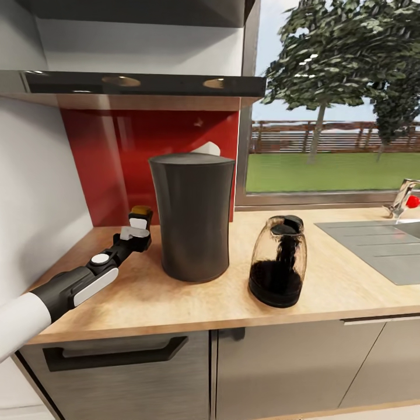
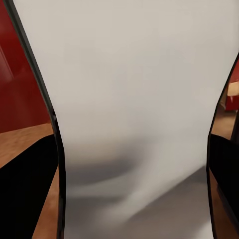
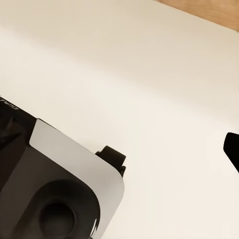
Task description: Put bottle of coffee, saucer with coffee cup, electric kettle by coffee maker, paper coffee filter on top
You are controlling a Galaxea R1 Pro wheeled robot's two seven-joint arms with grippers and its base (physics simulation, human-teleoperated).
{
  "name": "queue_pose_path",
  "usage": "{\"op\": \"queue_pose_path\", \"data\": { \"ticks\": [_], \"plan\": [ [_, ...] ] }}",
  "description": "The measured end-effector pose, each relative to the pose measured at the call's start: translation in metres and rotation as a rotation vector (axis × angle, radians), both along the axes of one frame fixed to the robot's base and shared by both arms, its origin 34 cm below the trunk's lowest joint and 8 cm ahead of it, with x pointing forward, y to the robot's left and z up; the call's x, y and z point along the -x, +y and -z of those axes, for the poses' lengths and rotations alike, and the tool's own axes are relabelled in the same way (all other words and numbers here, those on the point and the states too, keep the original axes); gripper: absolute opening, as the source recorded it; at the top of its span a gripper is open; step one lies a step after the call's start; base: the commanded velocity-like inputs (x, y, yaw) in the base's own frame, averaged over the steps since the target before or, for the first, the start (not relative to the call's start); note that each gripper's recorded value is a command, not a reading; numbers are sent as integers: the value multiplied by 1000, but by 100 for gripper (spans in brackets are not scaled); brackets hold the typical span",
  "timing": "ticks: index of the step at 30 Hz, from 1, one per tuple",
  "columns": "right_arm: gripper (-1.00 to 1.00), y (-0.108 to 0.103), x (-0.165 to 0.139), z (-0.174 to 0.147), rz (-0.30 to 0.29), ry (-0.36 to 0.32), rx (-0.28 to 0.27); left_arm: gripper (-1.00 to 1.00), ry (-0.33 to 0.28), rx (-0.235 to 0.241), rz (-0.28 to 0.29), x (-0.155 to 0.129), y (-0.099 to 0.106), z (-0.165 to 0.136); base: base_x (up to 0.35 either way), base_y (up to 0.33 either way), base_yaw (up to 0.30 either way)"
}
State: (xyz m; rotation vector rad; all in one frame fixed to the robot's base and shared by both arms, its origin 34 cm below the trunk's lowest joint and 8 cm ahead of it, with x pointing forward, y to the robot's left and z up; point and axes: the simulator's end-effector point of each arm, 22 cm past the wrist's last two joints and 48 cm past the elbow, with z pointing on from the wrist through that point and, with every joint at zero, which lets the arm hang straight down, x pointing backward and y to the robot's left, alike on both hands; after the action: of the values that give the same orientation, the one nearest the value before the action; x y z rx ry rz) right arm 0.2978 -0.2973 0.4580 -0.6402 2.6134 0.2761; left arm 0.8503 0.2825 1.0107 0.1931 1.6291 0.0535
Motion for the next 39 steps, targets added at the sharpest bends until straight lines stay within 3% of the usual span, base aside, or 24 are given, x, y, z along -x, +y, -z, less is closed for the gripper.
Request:
{"op": "queue_pose_path", "data": {
  "ticks": [39],
  "plan": [
    [100, 0, 14, 16, 0, 37, 0, -100, 36, -1, 0, -6, 0, 37, 0, 0, 0]
  ]
}}
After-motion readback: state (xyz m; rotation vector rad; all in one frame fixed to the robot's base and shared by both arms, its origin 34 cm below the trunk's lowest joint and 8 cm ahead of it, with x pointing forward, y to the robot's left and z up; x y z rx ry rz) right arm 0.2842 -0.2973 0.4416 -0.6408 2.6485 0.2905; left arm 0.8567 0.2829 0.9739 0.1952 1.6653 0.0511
